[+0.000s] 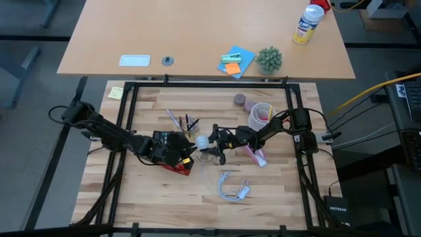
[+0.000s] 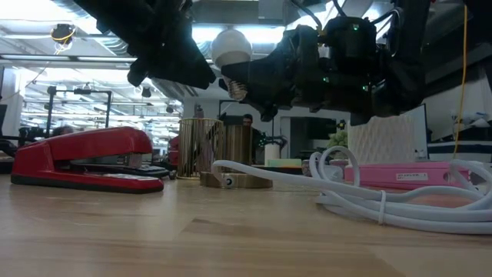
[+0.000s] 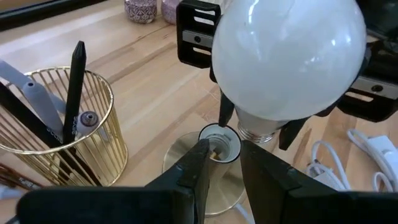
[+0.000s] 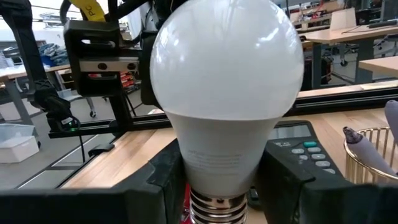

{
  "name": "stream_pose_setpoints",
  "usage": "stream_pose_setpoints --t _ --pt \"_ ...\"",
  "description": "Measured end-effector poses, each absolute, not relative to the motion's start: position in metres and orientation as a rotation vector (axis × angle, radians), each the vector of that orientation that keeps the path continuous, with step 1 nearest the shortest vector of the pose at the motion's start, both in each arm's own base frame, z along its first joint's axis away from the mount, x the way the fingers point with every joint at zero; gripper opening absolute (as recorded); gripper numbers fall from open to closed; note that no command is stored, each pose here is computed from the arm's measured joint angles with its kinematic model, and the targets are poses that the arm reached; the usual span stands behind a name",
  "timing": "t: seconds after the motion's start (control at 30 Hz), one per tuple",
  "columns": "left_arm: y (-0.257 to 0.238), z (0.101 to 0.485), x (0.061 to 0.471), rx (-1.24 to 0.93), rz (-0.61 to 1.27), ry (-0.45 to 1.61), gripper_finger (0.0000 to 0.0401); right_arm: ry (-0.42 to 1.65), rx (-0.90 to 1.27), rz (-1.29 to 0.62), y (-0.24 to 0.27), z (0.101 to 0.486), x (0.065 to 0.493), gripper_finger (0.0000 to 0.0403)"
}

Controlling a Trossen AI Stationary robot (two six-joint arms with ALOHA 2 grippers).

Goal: Screw lightbulb
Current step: Insert the white lightbulb into the gold lamp

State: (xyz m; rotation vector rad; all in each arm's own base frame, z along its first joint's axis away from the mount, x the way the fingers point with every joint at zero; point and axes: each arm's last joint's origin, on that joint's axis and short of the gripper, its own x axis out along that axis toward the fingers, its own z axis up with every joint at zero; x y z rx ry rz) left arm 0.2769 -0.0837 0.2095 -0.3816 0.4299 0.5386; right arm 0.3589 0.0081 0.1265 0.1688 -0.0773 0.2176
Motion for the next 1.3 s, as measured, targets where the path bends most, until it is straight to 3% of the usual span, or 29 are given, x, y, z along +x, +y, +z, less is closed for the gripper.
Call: stream_pose_setpoints --t 0.53,0.67,1.3 --pt "-0.093 0.21 0.274 -0.436 0.521 0.42 0.0082 -0.077 0.182 0.2 0.008 0.126 0.359 0.0158" --pt "-0.102 0.21 0.271 -0.432 0.489 0.425 0.0082 -0.056 0.343 0.216 0.008 0.127 0.36 0.0158" --pt "-0.1 0.211 0.272 -0.326 0.479 0.432 0.0082 0.024 0.139 0.137 0.006 0.117 0.361 0.0159"
